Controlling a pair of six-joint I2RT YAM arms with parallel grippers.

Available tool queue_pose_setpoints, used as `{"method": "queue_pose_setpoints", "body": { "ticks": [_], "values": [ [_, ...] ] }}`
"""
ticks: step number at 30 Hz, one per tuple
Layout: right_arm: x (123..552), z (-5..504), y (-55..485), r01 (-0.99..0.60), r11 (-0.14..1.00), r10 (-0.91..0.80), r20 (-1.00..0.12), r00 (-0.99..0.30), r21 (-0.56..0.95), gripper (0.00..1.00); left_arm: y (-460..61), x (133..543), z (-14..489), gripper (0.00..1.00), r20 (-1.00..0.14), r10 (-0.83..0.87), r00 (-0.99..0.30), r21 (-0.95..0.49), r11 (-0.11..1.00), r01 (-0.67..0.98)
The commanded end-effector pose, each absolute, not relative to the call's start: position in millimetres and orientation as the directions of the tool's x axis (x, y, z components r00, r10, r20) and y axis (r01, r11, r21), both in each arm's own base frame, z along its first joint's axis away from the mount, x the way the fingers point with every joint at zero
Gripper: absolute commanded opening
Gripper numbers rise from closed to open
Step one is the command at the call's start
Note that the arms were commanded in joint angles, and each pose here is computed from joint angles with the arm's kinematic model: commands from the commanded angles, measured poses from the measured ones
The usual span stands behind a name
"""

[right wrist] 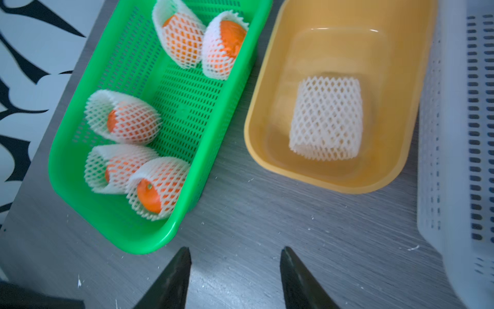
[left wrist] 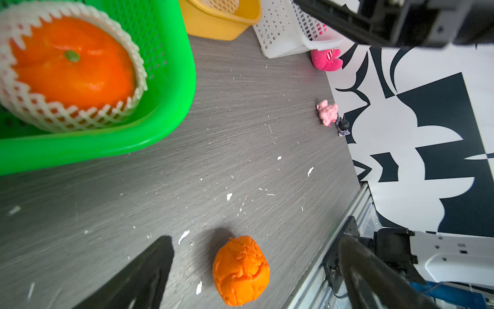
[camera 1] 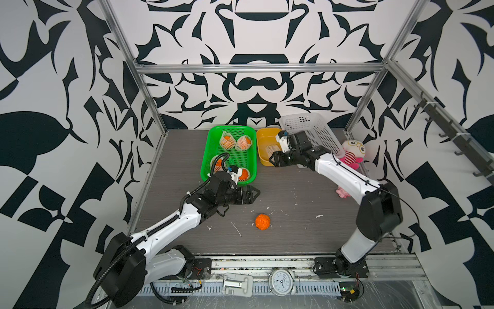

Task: Remove foam nets from oranges
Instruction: Place the foam net into the storage box, then pick up the orange from the center of the board.

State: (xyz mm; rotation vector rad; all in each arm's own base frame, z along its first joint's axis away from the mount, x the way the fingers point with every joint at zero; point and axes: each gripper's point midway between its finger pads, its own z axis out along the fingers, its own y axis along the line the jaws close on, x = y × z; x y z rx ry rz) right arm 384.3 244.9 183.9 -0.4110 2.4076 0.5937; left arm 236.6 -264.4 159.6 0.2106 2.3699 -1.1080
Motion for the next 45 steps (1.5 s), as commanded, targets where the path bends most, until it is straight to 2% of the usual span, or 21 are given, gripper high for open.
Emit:
{"method": "queue_pose_setpoints", "body": {
  "ticks": [1,11,20,27,28,39,45],
  "values": [
    [354.9,193.4,258.3,-0.55,0.785,-0.206,-0.717,-0.666,0.285,0.56,-259.8,218.2,148.4,1.0,-0.428,-0.057,-0.902,-0.706,0.645,0.294],
    [250.4,154.2,283.0,-0.825,0.518,-0.445,-0.753,-0.485,0.225,0.51,-252.4,198.1,130.1,1.0,-0.339,-0.042,-0.94,-0.725,0.649,0.232],
    [185.4,125.6,299.5,-0.981,0.192,-0.635,-0.757,-0.15,0.033,0.63,-246.0,192.8,123.0,1.0,-0.324,-0.047,-0.945,-0.717,0.664,0.213],
    [162.9,106.0,300.4,-0.998,0.046,-0.692,-0.722,-0.004,-0.039,0.79,-243.8,191.0,121.2,1.0,-0.324,-0.048,-0.945,-0.714,0.668,0.211],
    [161.5,103.6,300.6,-0.998,0.032,-0.697,-0.717,0.011,-0.047,0.99,-243.5,190.7,121.0,1.0,-0.325,-0.048,-0.944,-0.714,0.668,0.212],
    [156.1,82.8,307.7,-0.991,-0.094,-0.722,-0.679,0.135,-0.098,0.99,-240.4,189.4,119.0,1.0,-0.328,-0.058,-0.943,-0.711,0.672,0.206],
    [161.2,70.1,309.6,-0.987,-0.112,-0.741,-0.652,0.161,-0.117,0.98,-241.4,190.7,118.5,1.0,-0.327,-0.059,-0.943,-0.712,0.672,0.205]
  ]
}}
